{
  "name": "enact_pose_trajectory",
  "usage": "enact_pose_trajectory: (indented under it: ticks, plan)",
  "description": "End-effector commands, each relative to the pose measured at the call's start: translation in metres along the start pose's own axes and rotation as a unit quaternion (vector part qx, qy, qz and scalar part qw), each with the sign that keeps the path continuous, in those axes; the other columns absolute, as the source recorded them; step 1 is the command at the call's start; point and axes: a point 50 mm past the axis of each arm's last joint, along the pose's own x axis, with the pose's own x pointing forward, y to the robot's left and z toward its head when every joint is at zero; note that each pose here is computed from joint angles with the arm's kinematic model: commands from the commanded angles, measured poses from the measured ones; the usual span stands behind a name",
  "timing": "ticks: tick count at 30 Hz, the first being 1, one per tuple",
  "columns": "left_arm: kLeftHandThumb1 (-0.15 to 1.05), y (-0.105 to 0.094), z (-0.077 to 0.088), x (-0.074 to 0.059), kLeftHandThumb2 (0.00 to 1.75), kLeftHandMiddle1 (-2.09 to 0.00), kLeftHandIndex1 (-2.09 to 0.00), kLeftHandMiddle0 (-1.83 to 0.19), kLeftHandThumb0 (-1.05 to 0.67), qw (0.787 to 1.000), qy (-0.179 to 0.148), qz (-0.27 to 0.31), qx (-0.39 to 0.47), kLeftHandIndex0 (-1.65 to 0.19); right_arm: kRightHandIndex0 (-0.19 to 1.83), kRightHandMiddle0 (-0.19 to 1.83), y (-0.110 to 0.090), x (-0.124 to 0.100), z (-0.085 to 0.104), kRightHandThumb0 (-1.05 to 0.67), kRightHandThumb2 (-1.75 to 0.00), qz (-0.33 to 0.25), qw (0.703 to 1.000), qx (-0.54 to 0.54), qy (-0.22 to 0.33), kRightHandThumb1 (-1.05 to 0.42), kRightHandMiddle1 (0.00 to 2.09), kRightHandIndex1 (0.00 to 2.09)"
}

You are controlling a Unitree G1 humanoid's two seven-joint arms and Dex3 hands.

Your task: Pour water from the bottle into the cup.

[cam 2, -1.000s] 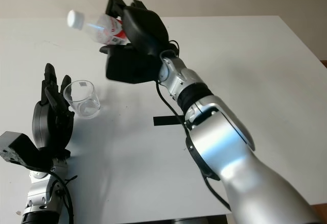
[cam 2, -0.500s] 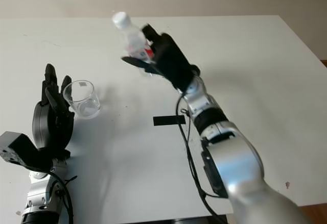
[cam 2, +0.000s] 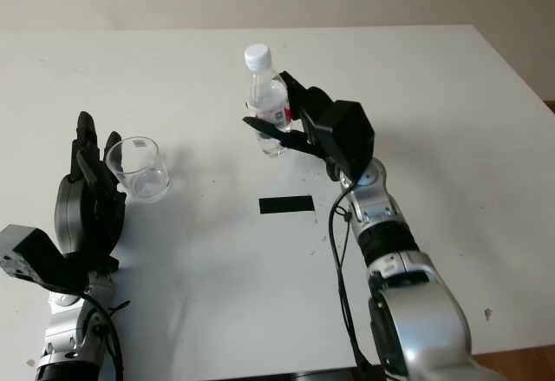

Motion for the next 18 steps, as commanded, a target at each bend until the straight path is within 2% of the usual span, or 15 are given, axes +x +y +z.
enact_pose_trajectory:
  ticks: [1,13,18]
  plan:
    - [1.05,0.003,-0.001,-0.004,0.81,-0.33,0.00,0.19,-0.89,1.000,0.005,0.002,-0.004,0.13,0.92,0.51,-0.003,-0.004,0.005,-0.41,-0.36,-0.006,1.000,0.002,-0.010,-1.05,2.09,2.09]
    - [1.05,0.008,0.003,-0.009,0.83,-0.29,0.00,0.19,-0.87,1.000,0.003,0.001,-0.001,0.14,0.88,0.43,0.005,-0.026,0.006,-0.39,-0.39,-0.001,0.999,0.037,0.002,-1.05,2.09,2.09]
    - [1.05,0.012,0.006,-0.013,0.83,-0.31,0.00,0.19,-0.86,1.000,0.004,0.005,-0.002,0.12,0.72,0.23,0.011,-0.041,0.001,-0.40,-0.39,-0.001,0.997,0.073,0.032,-1.05,2.09,2.09]
